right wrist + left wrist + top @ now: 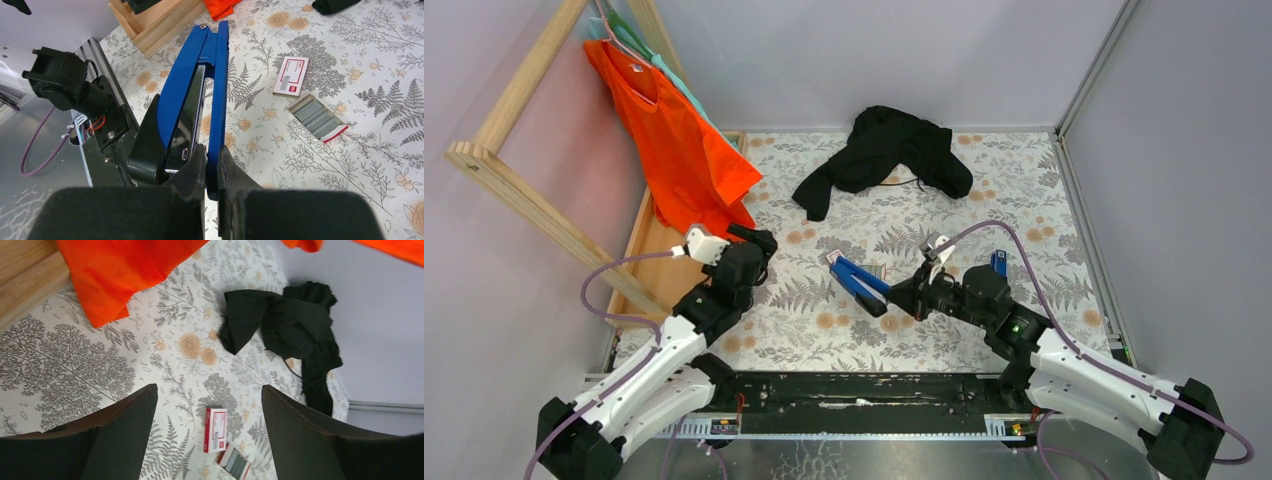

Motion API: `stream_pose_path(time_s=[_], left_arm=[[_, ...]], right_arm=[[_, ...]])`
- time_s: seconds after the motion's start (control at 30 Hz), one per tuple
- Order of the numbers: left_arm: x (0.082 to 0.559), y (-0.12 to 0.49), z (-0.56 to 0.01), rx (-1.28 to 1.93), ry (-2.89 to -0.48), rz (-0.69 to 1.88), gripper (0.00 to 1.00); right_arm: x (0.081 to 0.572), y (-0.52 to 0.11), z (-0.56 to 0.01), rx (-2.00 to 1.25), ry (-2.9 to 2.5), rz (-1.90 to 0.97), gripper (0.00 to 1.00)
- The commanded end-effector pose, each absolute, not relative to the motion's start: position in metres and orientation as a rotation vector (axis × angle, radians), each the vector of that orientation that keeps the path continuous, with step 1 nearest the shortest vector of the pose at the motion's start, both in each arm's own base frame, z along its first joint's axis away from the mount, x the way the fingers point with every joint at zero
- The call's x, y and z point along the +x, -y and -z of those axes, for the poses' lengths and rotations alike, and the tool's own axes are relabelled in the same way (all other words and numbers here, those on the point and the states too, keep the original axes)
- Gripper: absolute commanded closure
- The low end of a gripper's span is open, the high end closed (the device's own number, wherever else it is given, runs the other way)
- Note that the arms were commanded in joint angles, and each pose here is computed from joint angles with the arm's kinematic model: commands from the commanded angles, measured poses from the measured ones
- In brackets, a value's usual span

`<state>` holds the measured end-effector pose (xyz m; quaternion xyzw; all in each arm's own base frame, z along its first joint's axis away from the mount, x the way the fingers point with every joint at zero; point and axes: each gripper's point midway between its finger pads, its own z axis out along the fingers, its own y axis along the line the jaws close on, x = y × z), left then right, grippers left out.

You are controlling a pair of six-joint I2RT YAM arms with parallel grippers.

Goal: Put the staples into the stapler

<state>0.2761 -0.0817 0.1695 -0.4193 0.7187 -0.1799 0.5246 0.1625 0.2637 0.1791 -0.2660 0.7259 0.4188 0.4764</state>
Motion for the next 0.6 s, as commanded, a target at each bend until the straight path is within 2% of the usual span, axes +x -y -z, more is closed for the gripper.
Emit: stream_pose_path(time_s=[0.0,0.1,0.3,0.57], left_arm=[[0.287,0.093,-0.171,-0.954,-1.767,0.482,0.14],[0.290,0.114,-0.182,-0.811,-1.834,0.546,0.08],[0.282,0.183,-0.195,-0.407,-1.969,0.695,0.05],[0.255,0.255,-0.215,0.129,-1.825,0.765,0.04]], right_arm=[[0.182,-0.270,-0.246,-0.548,-1.632,-1.043,1.00],[0.202,-0.261,-0.237,-0.456,-1.710,-0.928,1.00],[0.224,-0.262,-0.221,-0.367,-1.869,-0.815,1.00],[0.234,-0.251,-0.205,-0.307,-2.068,-0.694,1.00]])
